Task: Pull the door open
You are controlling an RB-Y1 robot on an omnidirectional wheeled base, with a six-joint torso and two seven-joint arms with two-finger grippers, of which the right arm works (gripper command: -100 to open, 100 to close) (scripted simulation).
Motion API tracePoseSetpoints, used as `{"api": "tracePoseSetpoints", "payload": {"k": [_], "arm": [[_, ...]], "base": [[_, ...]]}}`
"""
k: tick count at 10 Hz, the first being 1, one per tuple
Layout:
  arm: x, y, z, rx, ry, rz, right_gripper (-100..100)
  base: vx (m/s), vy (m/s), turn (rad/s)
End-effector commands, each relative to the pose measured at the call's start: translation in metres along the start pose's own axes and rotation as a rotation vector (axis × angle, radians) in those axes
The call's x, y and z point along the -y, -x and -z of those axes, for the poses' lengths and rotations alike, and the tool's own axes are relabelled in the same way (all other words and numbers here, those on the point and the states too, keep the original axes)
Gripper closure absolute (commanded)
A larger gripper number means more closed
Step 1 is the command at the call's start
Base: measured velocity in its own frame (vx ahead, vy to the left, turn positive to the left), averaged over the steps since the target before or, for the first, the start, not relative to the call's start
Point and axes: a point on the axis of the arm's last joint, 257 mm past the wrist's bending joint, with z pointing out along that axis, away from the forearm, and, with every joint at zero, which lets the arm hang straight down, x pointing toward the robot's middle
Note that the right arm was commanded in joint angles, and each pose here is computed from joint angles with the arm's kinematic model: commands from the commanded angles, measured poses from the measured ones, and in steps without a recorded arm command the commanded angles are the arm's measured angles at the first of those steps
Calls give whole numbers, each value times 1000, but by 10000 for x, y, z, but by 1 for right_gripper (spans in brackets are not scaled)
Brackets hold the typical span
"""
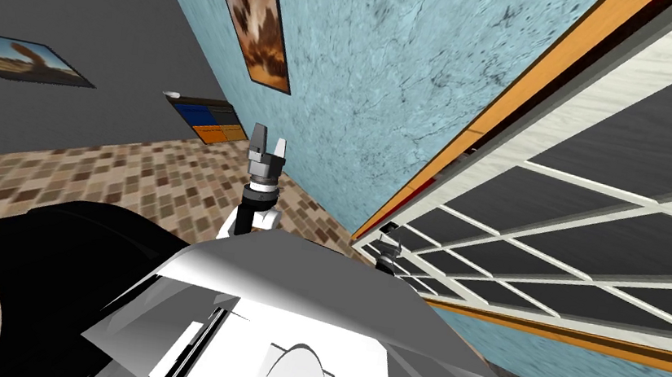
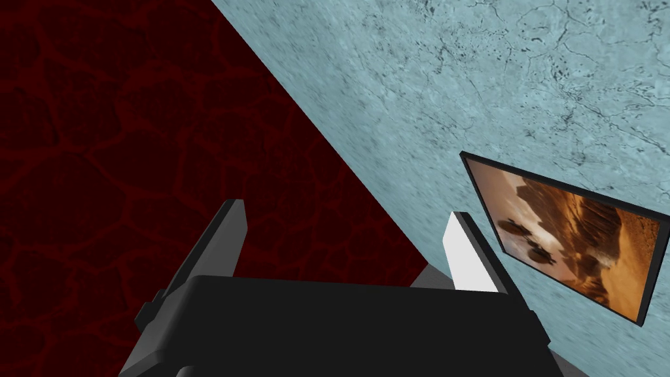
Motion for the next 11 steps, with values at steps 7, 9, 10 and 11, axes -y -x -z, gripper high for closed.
{"api": "tracePoseSetpoints", "payload": {"k": [7,9,10,11], "arm": [[152,-87,-3,27,12,-304,-100],[180,-103,-3,32,15,-375,-100],[207,-117,-3,37,16,-419,-100],[207,-117,-3,37,17,-433,-100]], "base": [[-55,-14,32],[-51,-15,20],[-63,-12,36],[-46,-14,11]]}}
